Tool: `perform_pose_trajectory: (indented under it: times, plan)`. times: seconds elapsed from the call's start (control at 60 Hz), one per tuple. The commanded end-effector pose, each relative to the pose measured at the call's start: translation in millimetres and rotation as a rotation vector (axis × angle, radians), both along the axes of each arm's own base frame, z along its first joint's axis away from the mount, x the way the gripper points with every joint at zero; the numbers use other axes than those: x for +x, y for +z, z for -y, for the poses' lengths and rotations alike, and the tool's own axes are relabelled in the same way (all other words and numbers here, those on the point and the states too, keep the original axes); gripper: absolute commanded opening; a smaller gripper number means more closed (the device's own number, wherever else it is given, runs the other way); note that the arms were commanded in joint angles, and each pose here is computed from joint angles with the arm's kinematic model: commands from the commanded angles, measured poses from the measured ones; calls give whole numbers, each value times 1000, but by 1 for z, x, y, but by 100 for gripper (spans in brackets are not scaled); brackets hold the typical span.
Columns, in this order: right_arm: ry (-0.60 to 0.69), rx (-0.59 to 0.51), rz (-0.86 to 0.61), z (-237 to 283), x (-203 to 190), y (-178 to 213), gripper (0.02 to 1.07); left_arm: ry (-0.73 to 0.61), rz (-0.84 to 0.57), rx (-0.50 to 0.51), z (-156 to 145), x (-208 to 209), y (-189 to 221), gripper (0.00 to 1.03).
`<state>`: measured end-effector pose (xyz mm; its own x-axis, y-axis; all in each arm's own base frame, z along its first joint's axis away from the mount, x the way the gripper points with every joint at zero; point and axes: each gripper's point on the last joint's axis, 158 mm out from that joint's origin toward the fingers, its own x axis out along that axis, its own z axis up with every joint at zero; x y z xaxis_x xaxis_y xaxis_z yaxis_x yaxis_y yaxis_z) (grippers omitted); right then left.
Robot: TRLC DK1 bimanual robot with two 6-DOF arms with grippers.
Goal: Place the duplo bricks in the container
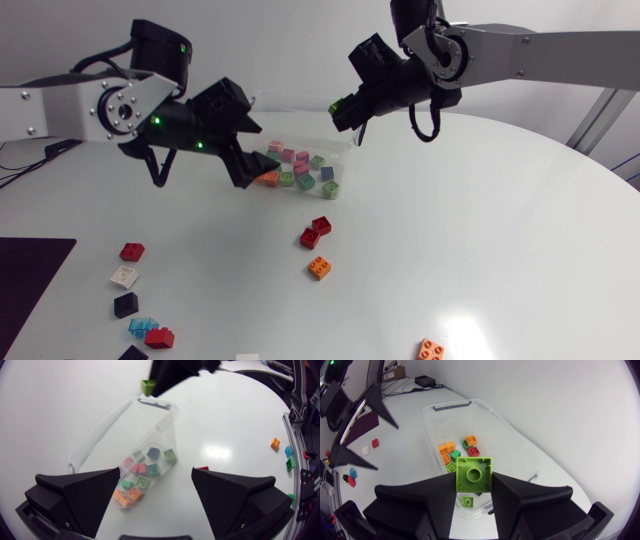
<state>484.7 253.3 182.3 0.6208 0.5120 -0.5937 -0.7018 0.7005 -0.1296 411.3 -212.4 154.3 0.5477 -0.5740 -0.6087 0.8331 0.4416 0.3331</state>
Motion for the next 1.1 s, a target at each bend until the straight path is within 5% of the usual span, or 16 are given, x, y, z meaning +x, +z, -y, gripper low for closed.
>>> perform_pose_trajectory:
  times: [0.0,0.2,0.233,0.3,0.333,0.65,0.9,1.083]
  plan:
    - [-25,31,3,-2,19,-1,34,-68,-9,44,3,-24,-19,99]
    - [-40,41,15,-9,48,-8,38,-153,-38,102,8,-49,-50,99]
    - [-45,37,15,-9,52,-10,50,-165,-51,111,10,-51,-58,99]
    - [-55,32,19,-8,56,-10,94,-202,-74,138,16,-53,-75,99]
    - [-56,33,21,-6,53,-7,104,-218,-81,149,19,-55,-82,99]
    - [-32,38,54,51,-24,20,103,-342,-114,219,43,-57,-129,99]
    - [46,32,1,85,-112,-15,103,-409,-129,256,57,-55,-155,98]
    - [67,11,-48,100,-142,-48,103,-436,-144,268,68,-51,-170,97]
